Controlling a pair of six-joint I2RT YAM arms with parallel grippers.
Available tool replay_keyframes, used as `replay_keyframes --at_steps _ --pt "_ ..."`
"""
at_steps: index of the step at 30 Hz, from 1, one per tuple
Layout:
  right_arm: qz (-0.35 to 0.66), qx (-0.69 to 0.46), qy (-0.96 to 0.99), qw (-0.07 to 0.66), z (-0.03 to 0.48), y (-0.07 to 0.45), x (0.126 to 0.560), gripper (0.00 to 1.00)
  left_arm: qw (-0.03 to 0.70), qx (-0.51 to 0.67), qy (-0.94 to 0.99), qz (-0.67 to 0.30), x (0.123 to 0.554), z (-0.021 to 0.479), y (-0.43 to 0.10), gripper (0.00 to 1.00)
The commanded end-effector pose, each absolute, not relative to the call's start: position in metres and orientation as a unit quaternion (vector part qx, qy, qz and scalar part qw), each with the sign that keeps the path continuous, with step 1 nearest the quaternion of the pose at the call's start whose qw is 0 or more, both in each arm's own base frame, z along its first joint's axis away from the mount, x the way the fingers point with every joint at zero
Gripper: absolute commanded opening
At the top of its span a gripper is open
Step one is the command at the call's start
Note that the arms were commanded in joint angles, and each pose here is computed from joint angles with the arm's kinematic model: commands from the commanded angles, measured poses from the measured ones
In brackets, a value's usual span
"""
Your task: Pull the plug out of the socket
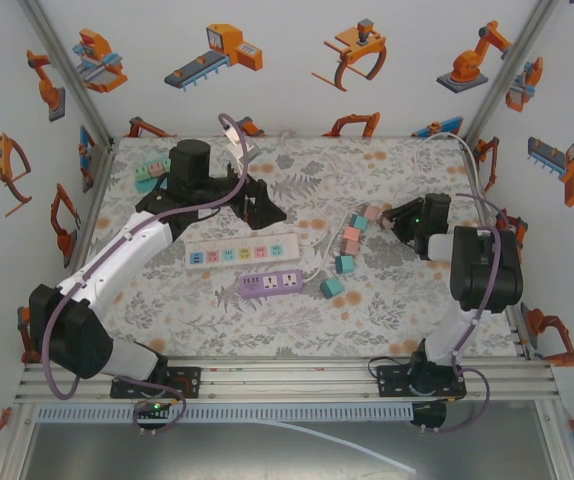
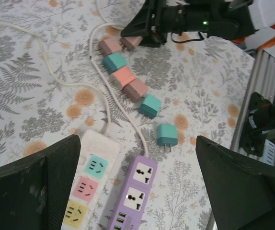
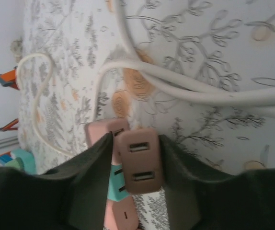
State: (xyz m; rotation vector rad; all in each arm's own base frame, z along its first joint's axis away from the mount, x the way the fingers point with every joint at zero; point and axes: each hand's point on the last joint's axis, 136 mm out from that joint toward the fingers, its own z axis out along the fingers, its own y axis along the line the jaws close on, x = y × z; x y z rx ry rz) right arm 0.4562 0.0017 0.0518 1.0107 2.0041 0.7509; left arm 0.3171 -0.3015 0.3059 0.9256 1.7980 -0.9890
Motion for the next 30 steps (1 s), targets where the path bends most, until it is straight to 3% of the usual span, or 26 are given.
replay_keyframes --at_steps 1,8,14,20,26,30 --pt "0.268 0.402 0.785 0.387 0.055 -0.009 0.46 0.58 0.457 0.354 0.728 -0.368 0.332 0.315 -0.298 0.97" --pt "0.19 0.403 0.806 0.389 0.072 -0.028 0.442 0.82 0.502 0.273 0.77 -0.286 0.373 0.32 -0.268 0.97" --pt "0.14 0.305 0.814 0.474 0.171 -0.023 0.441 0.84 0.473 0.021 0.852 -0.224 0.432 0.31 -0.172 0.97" --pt "0.169 0.129 0.835 0.507 0.265 0.063 0.446 0.83 0.437 -0.225 0.864 -0.109 0.486 0.277 -0.032 0.97" --pt "0.232 0.07 0.842 0.482 0.286 0.126 0.445 0.83 0.397 -0.323 0.857 -0.065 0.537 0.234 0.051 0.97" --pt "0.257 0.063 0.842 0.471 0.289 0.139 0.446 0.83 0.372 -0.313 0.865 -0.127 0.589 0.203 0.078 0.97"
